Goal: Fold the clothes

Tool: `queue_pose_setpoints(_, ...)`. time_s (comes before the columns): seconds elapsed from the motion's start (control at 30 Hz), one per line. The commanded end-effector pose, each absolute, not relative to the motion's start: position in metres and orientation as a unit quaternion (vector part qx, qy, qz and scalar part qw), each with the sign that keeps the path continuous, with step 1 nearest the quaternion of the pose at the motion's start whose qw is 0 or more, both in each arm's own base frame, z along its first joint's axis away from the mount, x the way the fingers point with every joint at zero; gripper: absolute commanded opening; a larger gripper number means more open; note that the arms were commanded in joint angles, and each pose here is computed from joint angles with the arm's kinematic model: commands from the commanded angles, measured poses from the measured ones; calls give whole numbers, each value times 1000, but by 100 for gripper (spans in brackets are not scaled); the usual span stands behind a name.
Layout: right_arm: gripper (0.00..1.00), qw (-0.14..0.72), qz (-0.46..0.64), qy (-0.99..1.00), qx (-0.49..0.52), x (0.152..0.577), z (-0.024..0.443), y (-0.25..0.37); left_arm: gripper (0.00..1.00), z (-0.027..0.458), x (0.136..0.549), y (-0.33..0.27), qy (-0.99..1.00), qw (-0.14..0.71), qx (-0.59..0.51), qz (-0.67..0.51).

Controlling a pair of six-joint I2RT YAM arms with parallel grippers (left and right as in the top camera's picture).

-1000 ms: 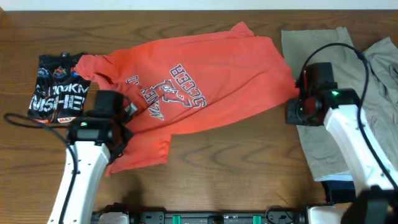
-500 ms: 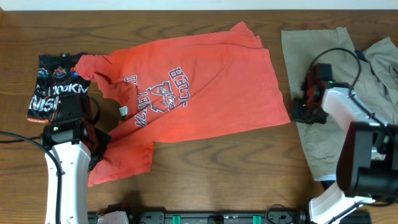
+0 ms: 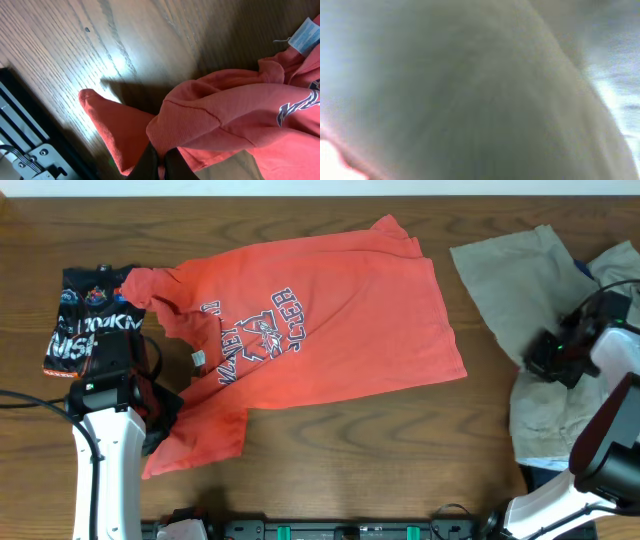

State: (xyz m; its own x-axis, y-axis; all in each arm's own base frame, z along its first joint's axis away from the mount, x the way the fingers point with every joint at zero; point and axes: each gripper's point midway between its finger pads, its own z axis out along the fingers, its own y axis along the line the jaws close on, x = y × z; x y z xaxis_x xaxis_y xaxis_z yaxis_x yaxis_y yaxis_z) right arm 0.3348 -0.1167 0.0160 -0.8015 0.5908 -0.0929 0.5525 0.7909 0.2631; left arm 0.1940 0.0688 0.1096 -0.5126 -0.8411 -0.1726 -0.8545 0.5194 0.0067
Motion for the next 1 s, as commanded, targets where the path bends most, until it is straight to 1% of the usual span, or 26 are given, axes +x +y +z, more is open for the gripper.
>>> queue_pose_setpoints(0.0, 6, 123, 262, 932, 217, 355, 60, -60, 6, 111, 192, 68, 872, 71, -483, 43)
queue_pose_setpoints(0.03, 8, 114, 270, 934, 204, 351, 63, -50, 6, 111, 192, 68, 872, 70, -483, 44)
queue_pose_setpoints(0.07, 13, 104, 272, 937, 192, 347, 64, -42, 6, 111, 192, 68, 873, 70, -480, 43)
queue_pose_setpoints(0.17, 37, 50, 260, 951, 158, 326, 59, -18, 6, 110, 192, 68, 875, 69, -478, 43)
queue_pose_setpoints(0.2, 40, 30, 247, 956, 154, 318, 54, -14, 6, 110, 192, 68, 875, 69, -478, 43)
queue_pose_setpoints(0.27, 43, -6, 227, 963, 148, 301, 44, -5, 6, 110, 192, 68, 875, 70, -478, 43)
queue_pose_setpoints(0.37, 53, -37, 219, 963, 152, 285, 30, 9, 6, 110, 192, 68, 875, 70, -478, 42)
queue_pose_setpoints(0.43, 65, -46, 217, 962, 160, 278, 18, 16, 6, 110, 192, 68, 875, 70, -478, 42)
queue_pose_setpoints(0.47, 68, -47, 217, 961, 168, 275, 12, 19, 6, 110, 192, 68, 875, 70, -478, 42)
queue_pose_setpoints(0.5, 70, -45, 216, 960, 172, 274, 7, 21, 6, 110, 192, 68, 875, 70, -478, 42)
queue_pose_setpoints(0.57, 70, -33, 215, 958, 185, 275, -4, 24, 6, 110, 192, 68, 875, 70, -478, 42)
queue_pose_setpoints(0.73, 72, 27, 219, 956, 192, 296, -19, 29, 6, 110, 192, 68, 875, 70, -478, 42)
queue_pose_setpoints(0.9, 66, 54, 222, 957, 181, 308, -20, 38, 6, 110, 192, 67, 875, 69, -478, 42)
queue_pose_setpoints(0.93, 64, 57, 222, 958, 174, 310, -20, 41, 6, 110, 192, 67, 875, 69, -478, 41)
queue_pose_setpoints(0.97, 59, 59, 221, 959, 169, 311, -20, 43, 6, 110, 192, 67, 875, 69, -478, 41)
